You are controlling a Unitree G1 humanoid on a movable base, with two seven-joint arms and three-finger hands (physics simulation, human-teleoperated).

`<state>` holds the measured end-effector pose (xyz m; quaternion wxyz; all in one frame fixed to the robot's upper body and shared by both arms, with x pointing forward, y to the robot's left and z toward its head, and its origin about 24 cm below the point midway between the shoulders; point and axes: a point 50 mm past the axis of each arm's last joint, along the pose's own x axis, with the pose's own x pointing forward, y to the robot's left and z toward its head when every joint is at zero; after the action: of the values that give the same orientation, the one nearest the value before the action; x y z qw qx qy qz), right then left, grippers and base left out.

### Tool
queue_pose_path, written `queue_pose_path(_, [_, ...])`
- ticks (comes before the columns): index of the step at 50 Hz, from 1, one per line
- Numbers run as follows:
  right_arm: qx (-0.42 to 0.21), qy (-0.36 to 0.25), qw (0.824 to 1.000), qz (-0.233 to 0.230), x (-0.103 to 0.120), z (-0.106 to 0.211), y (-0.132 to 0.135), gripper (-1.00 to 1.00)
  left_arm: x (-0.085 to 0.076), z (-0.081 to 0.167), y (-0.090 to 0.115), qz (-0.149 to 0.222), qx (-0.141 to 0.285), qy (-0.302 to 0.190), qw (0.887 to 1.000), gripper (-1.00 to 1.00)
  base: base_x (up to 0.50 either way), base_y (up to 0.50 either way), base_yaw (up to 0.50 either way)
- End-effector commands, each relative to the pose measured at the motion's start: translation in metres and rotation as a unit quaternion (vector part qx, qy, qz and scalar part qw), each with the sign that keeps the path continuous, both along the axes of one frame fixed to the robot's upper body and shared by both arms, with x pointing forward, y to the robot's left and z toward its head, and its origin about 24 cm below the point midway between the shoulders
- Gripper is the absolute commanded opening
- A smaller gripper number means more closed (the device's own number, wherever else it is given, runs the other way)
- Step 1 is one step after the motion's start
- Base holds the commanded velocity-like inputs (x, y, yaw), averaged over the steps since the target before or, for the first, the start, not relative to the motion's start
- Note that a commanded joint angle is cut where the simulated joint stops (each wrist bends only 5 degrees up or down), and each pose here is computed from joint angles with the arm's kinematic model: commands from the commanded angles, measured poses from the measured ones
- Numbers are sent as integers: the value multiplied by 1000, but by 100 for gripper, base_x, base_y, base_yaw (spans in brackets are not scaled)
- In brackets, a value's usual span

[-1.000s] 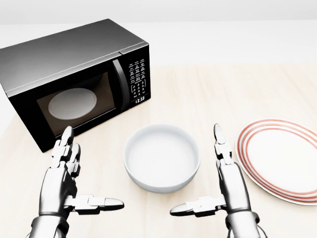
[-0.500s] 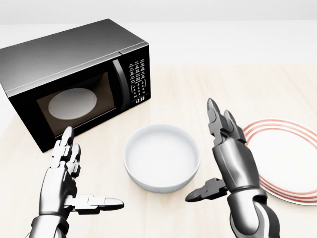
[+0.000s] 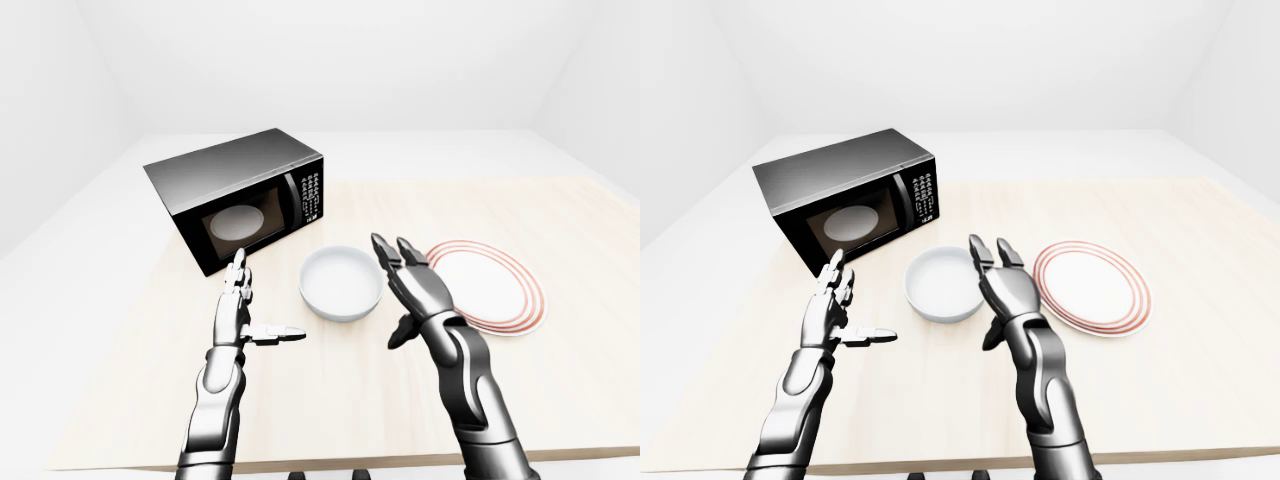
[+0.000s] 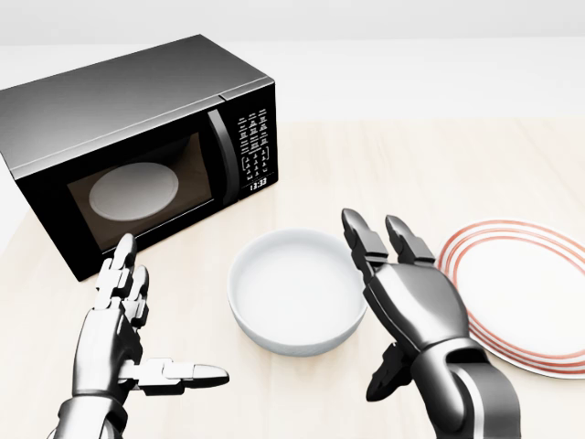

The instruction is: Pick up the white bowl and put it on the plate.

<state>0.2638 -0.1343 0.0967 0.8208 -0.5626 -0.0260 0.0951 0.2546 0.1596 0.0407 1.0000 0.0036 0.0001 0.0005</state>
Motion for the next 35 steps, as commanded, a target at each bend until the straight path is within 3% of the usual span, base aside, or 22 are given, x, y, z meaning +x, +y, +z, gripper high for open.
queue_pose_path(1, [-56, 32, 998, 20, -4, 3, 5, 100, 0, 0, 0, 1, 0, 1, 1000, 100, 0, 0, 0])
queue_pose_path(35, [-143, 72, 983, 91, 4, 11, 29, 100, 0, 0, 0, 1, 0, 2, 1000, 100, 0, 0, 0])
